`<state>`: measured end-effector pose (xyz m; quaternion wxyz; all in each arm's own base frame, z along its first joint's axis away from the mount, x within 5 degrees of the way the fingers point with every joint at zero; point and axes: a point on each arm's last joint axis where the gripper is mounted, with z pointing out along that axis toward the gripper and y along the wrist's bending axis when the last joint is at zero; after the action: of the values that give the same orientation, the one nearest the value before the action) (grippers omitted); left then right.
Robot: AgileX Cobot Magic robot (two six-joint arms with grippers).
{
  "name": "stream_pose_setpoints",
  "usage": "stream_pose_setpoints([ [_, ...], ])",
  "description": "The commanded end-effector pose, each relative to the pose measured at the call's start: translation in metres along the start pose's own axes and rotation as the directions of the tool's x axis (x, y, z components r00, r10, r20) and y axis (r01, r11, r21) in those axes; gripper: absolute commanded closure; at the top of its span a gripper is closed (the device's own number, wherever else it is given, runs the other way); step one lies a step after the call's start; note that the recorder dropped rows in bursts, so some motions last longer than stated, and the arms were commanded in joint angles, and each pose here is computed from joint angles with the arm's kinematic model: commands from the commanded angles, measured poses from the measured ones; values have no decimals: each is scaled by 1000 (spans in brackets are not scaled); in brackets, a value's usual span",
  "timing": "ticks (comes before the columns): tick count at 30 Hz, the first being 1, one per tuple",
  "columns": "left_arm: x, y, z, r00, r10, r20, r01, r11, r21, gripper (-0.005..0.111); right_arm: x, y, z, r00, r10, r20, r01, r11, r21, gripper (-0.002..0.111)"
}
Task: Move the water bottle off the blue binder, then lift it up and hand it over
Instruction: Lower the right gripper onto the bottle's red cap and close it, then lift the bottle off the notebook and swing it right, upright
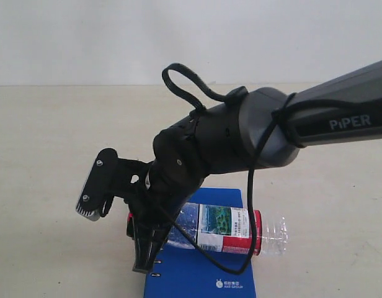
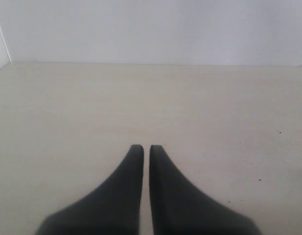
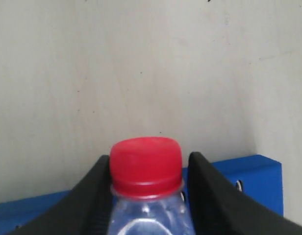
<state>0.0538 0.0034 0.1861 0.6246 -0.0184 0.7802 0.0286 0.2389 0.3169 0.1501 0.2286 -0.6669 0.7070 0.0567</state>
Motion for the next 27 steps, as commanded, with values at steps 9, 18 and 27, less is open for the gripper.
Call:
stream_pose_setpoints([
  [9,1,0,1,1000,3,-2,-3,1000,-1,102,-2,-1,-6,995,-103,-4,103,995,4,108],
  [18,1,0,1,1000,3,-2,-3,1000,-1,102,-12,-19,-83,992,-121,33,113,977,180,108],
  [27,1,0,1,1000,3,-2,-3,1000,-1,102,58,-97,-174,969,234,80,-245,858,452,108],
])
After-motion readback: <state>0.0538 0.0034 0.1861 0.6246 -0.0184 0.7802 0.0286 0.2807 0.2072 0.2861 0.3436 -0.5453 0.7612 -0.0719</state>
